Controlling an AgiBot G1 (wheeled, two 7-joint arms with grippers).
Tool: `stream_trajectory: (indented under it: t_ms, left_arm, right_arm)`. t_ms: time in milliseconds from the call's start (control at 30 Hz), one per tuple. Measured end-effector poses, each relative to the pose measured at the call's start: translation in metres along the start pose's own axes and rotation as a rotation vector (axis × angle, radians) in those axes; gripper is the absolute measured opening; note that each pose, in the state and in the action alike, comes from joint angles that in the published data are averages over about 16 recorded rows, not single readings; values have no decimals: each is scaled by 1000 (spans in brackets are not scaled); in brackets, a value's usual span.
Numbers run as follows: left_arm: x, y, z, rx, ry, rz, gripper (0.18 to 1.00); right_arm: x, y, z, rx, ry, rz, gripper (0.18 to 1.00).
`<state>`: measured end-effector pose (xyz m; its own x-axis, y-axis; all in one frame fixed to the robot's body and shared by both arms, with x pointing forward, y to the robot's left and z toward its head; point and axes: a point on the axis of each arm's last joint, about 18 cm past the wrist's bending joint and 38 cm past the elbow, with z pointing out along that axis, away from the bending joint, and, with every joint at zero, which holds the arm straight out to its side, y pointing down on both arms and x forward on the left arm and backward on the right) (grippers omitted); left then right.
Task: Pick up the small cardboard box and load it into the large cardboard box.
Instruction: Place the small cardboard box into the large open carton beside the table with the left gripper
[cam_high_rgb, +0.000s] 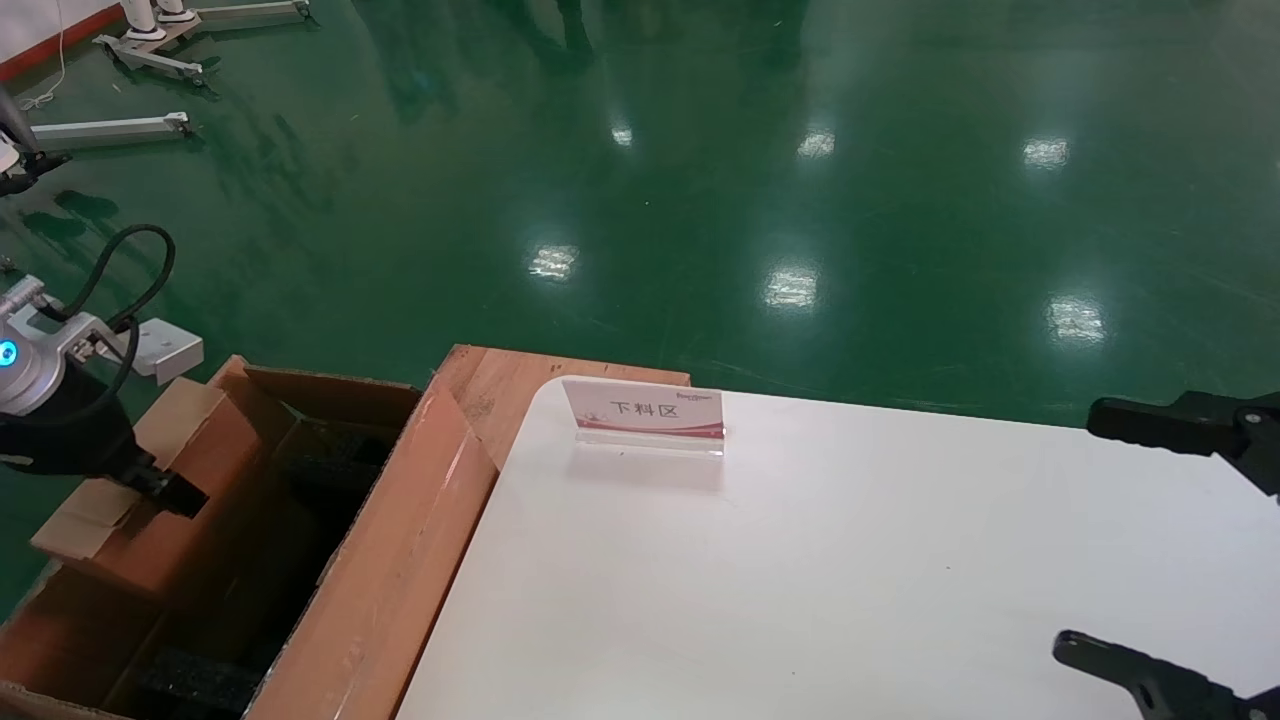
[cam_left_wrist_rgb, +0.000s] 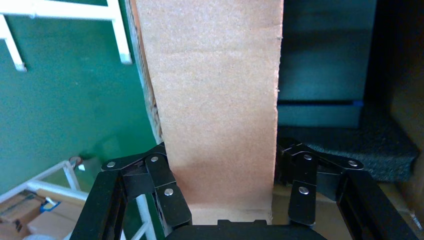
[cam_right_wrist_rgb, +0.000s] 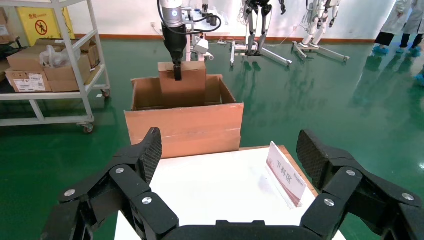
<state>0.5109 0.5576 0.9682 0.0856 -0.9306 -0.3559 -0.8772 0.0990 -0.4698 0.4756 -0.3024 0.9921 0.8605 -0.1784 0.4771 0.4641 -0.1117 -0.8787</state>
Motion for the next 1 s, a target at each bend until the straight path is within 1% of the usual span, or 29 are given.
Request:
stream_trajectory:
  t_ms: [600, 1000]
  left_arm:
    - [-5, 3, 24, -27, -28, -6, 238]
    - [-4, 3, 44, -40, -26, -16, 238]
  right_arm:
    - [0, 0, 0, 0, 0, 0, 1001]
    - [0, 0, 0, 0, 0, 0, 1001]
